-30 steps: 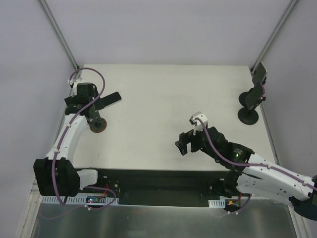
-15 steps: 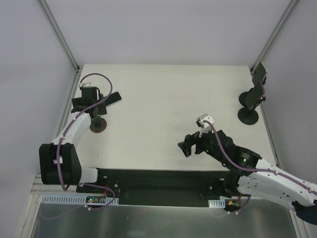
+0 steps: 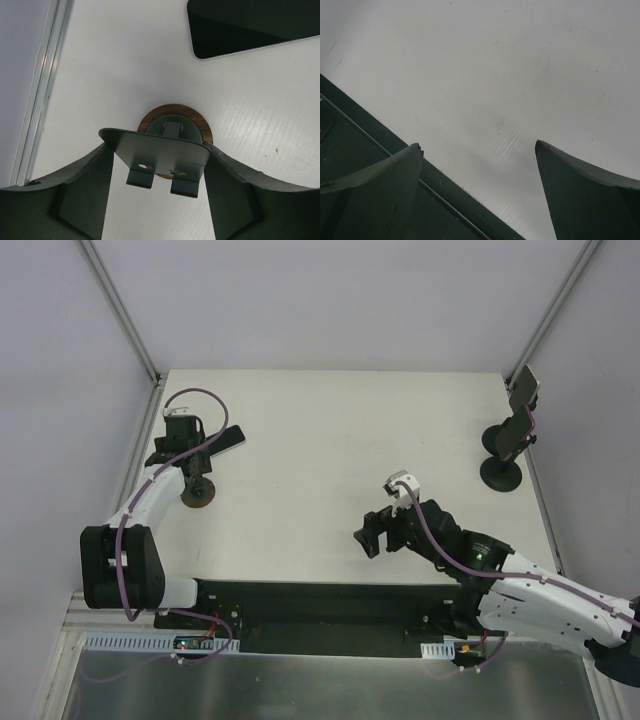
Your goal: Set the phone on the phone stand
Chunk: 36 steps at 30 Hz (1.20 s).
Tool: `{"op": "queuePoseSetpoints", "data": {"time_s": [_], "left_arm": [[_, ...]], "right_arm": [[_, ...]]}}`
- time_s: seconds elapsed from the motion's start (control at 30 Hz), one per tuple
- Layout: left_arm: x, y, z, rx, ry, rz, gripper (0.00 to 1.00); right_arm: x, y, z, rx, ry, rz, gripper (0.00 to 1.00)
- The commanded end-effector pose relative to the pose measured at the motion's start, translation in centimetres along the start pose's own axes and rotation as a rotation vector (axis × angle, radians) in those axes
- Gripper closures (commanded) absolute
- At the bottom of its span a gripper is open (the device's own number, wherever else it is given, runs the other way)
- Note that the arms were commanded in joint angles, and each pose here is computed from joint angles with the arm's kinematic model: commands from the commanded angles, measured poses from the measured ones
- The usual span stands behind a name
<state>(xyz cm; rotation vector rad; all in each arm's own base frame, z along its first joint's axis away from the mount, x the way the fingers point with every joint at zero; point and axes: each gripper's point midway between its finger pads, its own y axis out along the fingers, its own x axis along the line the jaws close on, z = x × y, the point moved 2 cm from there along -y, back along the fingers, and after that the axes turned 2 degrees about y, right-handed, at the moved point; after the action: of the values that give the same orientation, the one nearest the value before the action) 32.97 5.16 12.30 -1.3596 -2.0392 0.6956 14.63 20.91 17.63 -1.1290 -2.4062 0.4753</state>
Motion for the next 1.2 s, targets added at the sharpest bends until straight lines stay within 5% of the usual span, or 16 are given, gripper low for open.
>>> {"op": "queuePoseSetpoints", "data": {"time_s": [0.0,0.2,0.6,0.83,0.97,1.17], "left_arm": [[0.2,-1.5,-0.6,-0.029,-0.001,0.027,0.78],[-1.3,-3.3,-1.2,-0.07,0.039,0.112,1.0],[-16.1,-12.2,1.4,-0.152,0.398,0.656,1.0],[-20.7,-15.3,4.6,-0.14,0.56,0.776,0.99],[-21.5,-16.7,5.2,-0.122,0.563,0.87,0.51],[-20.6,-19.1,4.1,-0.199,0.532,0.927,0.3]], "right_arm": [[0.6,-0.2,-1.8,-0.041,0.024,-0.007,0.04],[0.5,0.1,-1.6,-0.023,0.03,0.01,0.04],[0.6,1.5,-1.2,0.026,0.052,0.047,0.04],[0.9,2.3,-1.0,0.032,0.097,0.057,0.04],[1.3,3.2,-1.2,0.044,0.114,0.064,0.04],[2.9,4.7,-2.8,0.04,0.145,0.038,0.04]]}}
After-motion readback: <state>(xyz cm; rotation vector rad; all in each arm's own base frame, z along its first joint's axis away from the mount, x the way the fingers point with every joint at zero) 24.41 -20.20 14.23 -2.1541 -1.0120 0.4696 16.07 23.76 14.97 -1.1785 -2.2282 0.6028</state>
